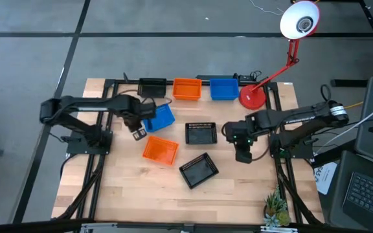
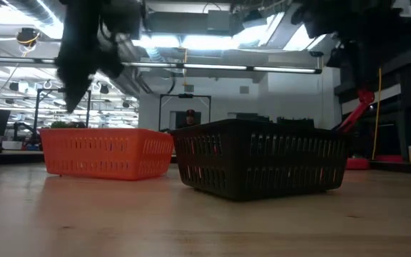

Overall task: Stack baskets by color
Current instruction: Stack the left blue basket on top of the top blue basket

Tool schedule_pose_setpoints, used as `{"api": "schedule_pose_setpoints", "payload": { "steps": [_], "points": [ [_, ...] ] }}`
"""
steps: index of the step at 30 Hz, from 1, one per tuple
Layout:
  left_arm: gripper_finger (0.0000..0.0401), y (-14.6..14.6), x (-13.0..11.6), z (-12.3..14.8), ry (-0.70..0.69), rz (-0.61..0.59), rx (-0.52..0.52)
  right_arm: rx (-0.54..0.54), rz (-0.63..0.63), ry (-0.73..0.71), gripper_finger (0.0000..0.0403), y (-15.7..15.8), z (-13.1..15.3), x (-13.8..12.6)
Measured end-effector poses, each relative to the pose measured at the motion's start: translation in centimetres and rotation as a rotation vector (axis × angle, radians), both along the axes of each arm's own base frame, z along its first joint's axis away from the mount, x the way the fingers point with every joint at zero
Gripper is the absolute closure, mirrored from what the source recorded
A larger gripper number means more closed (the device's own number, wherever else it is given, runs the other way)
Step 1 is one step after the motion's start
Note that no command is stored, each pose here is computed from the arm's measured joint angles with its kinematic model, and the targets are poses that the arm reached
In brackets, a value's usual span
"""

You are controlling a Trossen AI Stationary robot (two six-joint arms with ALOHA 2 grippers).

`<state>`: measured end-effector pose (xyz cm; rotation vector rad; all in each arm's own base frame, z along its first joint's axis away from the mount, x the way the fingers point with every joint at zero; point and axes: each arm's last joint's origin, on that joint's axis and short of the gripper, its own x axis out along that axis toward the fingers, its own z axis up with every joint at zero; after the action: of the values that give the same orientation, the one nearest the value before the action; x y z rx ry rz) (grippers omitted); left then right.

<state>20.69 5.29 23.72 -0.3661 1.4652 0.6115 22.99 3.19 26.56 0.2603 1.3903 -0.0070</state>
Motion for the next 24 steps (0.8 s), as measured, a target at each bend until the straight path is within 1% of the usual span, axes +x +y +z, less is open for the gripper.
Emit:
{"api": "schedule_pose_setpoints", "payload": {
  "steps": [2,3,8,10,13,15,17,19,21,24],
  "points": [
    [0.0319,0.2,0.0,-1.3,0.085,0.041,0.038,-0.002,0.011,0.019,0.0295,0.2,-0.6,-0.3],
    [0.0319,0.3,0.2,-1.9,0.099,0.04,0.063,-0.003,0.015,0.025,0.0295,0.3,-0.9,-0.4],
    [0.0319,1.4,3.3,-4.7,0.071,-0.048,0.207,-0.006,0.03,0.041,0.0295,0.7,-1.5,-0.6],
    [0.0319,1.7,4.4,-5.7,0.054,-0.077,0.238,-0.005,0.037,0.041,0.0295,0.8,-1.5,-0.6],
    [0.0319,1.7,5.9,-6.8,-0.028,-0.109,0.213,-0.001,0.05,0.038,0.0295,1.1,-1.5,-0.6],
    [0.0319,1.0,6.9,-7.0,-0.107,-0.145,0.177,0.0,0.057,0.038,0.0295,1.3,-1.5,-0.7],
    [0.0319,0.2,7.4,-7.0,-0.145,-0.195,0.162,0.001,0.06,0.038,0.0295,1.3,-1.5,-0.7],
    [0.0319,-0.4,7.3,-6.8,-0.137,-0.218,0.159,0.002,0.06,0.034,0.0295,1.3,-1.5,-0.6],
    [0.0319,-0.7,7.0,-6.4,-0.137,-0.207,0.158,0.002,0.06,0.032,0.0295,1.3,-1.5,-0.6],
    [0.0319,-1.2,6.8,-5.2,-0.188,-0.202,0.163,0.002,0.06,0.031,0.0295,1.3,-1.5,-0.6]
  ]
}}
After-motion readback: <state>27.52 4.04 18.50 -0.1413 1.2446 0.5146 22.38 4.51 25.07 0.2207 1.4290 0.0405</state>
